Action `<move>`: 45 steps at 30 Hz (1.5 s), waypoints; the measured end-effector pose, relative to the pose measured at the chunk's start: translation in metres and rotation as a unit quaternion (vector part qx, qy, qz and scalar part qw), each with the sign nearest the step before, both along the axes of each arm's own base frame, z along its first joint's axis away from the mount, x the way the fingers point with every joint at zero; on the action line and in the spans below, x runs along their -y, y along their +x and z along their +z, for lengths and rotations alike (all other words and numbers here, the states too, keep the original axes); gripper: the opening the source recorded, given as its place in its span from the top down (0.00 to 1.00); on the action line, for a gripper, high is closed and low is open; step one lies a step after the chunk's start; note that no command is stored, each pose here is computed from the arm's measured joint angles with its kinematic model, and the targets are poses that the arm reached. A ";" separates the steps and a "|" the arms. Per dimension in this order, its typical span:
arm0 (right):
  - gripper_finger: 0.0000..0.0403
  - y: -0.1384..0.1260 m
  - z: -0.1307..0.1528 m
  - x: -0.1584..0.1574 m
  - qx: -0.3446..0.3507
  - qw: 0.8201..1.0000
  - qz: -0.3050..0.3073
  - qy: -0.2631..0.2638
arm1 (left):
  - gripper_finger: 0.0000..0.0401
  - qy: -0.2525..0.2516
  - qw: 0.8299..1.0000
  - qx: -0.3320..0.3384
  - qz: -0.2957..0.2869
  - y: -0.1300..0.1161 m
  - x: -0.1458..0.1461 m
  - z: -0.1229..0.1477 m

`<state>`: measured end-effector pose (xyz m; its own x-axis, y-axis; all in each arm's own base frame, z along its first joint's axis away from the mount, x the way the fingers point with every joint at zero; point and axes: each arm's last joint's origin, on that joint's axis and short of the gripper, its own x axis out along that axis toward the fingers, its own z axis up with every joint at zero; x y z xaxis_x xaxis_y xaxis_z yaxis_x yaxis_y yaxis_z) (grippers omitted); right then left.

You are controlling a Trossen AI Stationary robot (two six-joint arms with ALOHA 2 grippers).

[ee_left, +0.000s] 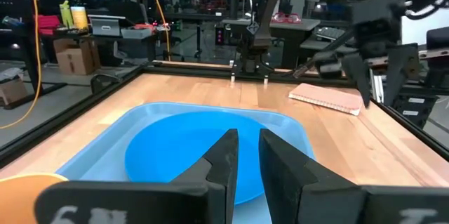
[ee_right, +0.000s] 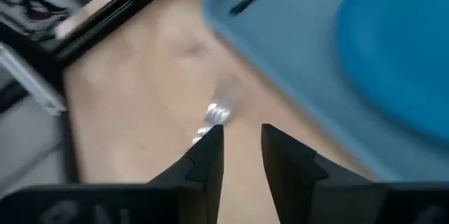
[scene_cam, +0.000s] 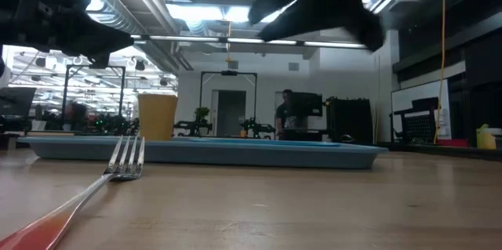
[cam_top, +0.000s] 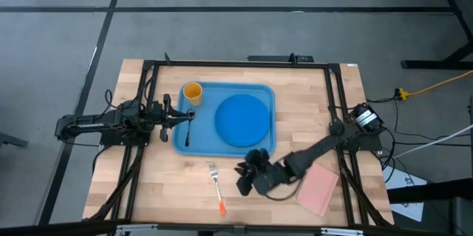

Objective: Pick and place plate/cup/fork/spoon on tray
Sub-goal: Put the orange fork on the light blue tray to the left of the blue plate

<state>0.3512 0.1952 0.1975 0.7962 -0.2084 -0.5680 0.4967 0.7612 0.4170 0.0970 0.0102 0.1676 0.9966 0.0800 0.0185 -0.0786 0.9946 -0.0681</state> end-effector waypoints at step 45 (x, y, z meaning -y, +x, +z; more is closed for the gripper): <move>0.75 0.122 0.002 -0.011 -0.207 0.954 -0.017 0.215 | 0.87 0.000 1.000 0.000 0.000 0.000 0.000 0.000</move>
